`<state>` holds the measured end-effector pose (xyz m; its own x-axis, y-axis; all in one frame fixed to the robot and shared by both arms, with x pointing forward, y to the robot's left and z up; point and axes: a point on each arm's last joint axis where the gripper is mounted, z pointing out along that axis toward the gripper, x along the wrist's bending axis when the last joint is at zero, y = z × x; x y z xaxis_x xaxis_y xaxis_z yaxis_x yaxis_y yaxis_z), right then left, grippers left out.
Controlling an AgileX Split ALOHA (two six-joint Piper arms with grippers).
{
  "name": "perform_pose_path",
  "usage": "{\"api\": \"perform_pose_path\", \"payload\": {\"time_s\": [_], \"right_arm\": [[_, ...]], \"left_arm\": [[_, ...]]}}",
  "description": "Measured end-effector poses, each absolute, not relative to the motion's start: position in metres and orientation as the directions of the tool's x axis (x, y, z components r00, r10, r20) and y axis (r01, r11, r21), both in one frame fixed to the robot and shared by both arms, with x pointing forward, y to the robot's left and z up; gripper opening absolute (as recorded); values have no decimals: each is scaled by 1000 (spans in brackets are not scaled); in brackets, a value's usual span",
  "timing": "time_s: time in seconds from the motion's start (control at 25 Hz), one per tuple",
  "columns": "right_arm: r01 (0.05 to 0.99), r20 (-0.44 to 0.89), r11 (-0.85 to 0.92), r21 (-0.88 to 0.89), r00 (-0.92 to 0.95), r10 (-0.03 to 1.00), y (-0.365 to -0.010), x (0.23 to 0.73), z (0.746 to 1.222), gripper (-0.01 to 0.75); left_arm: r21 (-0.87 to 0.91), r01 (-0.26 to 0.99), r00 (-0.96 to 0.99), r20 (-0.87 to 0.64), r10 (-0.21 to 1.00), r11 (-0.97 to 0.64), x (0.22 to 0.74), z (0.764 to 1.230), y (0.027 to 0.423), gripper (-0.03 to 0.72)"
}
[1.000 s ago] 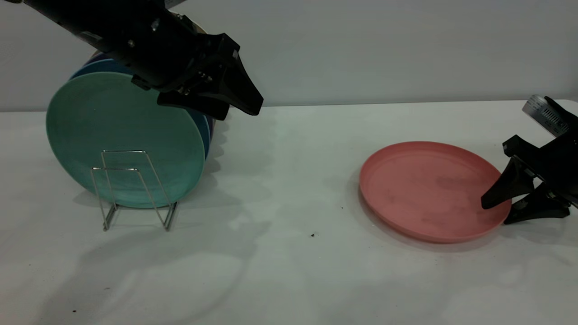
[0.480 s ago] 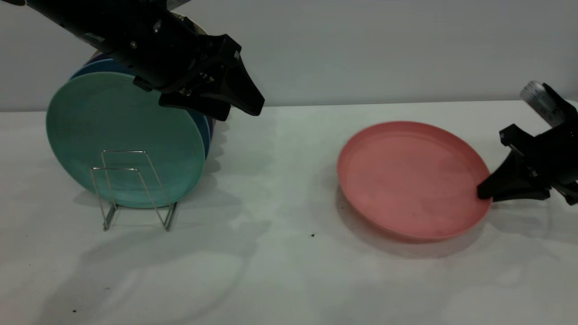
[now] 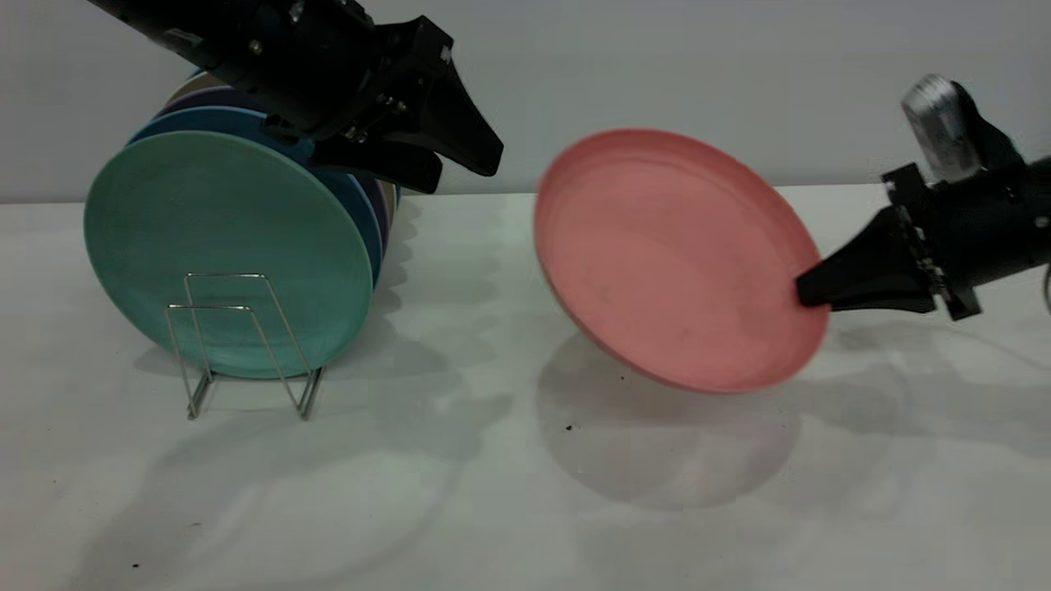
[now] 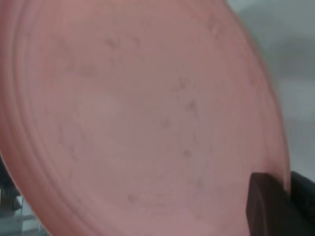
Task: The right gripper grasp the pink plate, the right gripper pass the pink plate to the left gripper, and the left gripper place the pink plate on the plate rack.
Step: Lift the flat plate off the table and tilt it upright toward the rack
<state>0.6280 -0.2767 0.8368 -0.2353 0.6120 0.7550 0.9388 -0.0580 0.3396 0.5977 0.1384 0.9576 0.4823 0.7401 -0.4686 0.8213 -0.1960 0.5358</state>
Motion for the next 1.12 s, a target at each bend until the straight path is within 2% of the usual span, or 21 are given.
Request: {"api": "perform_pose_path", "payload": {"time_s": [0.24,0.48,0.8,0.96,1.12], "right_arm": [[933,758,13,360,-301,579,-247,626,839,17],[924,780,-5,383,-321,537,-247,627,844,17],[914,774,14,404,-350,528,-247,626,851,17],[913,781,7,408,-353,516,-247,626,852,17],[913,784,10,409,-357,509,-246,626,853,17]], "left_arm": [[540,811,513,-477,713,-222,591,957,121,586],[537,813,510,-474,718,-224,591,954,120,549],[558,801,520,-471,713,-217,594,966,129,541],[539,812,514,-477,713,-225,594,956,122,535],[515,833,486,-509,711,-201,593,945,113,468]]}}
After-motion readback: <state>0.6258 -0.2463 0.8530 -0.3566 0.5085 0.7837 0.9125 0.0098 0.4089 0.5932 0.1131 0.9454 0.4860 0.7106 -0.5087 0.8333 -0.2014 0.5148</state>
